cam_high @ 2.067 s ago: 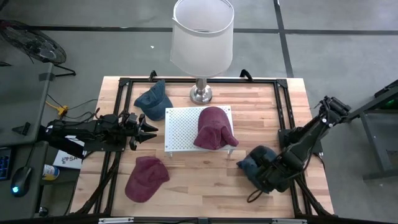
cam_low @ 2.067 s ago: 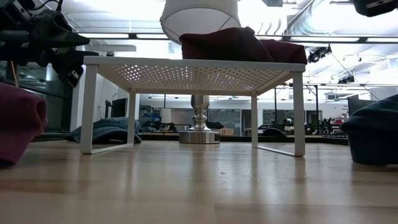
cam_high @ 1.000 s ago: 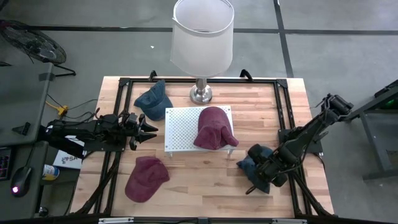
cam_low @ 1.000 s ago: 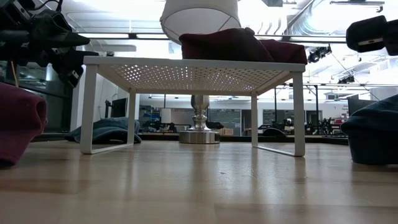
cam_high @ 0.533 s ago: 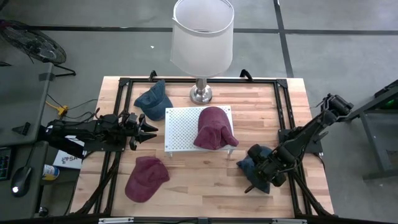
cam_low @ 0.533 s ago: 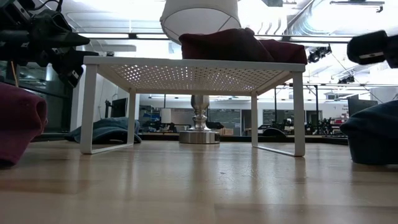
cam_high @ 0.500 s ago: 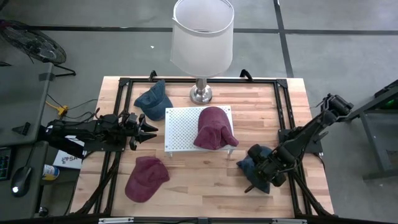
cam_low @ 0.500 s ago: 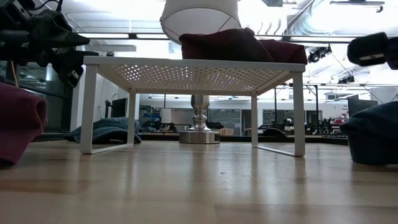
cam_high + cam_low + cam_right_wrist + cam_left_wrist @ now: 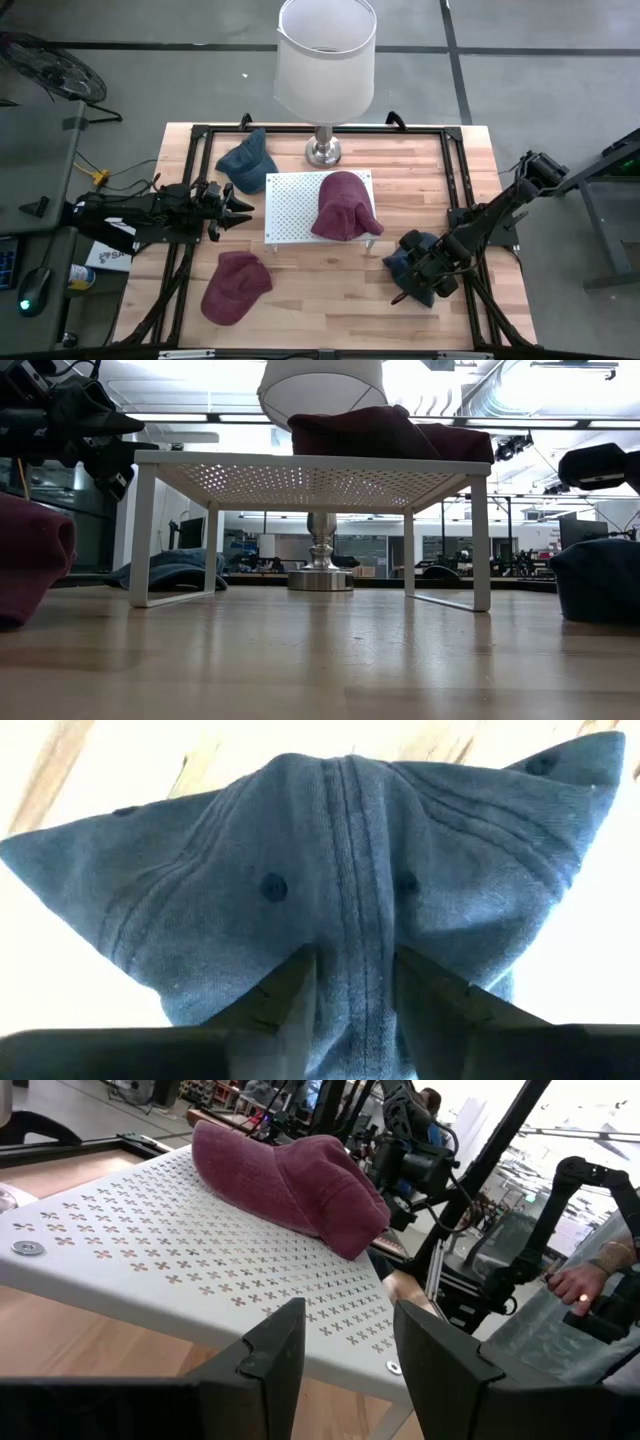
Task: Pick & Place hat
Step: Put the bottom blue cap on the shelf
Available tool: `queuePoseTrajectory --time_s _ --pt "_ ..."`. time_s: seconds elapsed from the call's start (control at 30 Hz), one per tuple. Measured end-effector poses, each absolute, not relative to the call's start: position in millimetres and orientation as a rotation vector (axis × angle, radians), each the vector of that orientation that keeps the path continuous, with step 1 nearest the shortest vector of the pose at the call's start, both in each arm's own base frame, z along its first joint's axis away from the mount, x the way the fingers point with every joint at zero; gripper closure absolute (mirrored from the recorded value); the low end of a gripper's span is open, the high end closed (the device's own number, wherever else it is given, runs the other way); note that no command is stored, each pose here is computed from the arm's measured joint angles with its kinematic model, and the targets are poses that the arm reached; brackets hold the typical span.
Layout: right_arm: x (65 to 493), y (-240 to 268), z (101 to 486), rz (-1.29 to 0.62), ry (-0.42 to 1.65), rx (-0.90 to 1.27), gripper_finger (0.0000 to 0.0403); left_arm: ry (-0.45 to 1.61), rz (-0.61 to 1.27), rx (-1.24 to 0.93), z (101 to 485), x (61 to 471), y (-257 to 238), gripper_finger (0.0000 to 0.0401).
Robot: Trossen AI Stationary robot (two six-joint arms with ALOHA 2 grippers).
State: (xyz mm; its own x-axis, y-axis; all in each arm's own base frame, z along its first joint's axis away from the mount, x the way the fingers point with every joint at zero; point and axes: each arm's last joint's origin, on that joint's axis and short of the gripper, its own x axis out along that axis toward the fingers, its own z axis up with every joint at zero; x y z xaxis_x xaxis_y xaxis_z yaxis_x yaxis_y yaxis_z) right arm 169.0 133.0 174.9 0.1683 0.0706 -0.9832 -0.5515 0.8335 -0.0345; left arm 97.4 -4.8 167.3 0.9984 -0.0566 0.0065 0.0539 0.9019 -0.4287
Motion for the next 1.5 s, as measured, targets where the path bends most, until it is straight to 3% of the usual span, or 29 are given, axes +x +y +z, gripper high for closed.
queuePoseTrajectory --time_s 0.57,0.93,1.17,1.5 --pt "169.0 133.0 174.9 0.426 1.348 -0.388 0.0394 0.006 -0.057 -0.443 167.3 97.4 -4.8 0.0247" --pt "171.8 136.9 185.7 0.37 1.378 -0.251 0.0399 0.006 -0.057 -0.443 167.2 97.4 -4.8 0.0247" --pt "176.9 140.9 214.0 0.298 1.402 -0.184 0.0401 0.006 -0.057 -0.443 167.2 97.4 -4.8 0.0247" --pt "184.6 147.9 266.4 0.153 1.399 0.074 0.0402 0.006 -0.057 -0.443 167.2 97.5 -4.8 0.0247"
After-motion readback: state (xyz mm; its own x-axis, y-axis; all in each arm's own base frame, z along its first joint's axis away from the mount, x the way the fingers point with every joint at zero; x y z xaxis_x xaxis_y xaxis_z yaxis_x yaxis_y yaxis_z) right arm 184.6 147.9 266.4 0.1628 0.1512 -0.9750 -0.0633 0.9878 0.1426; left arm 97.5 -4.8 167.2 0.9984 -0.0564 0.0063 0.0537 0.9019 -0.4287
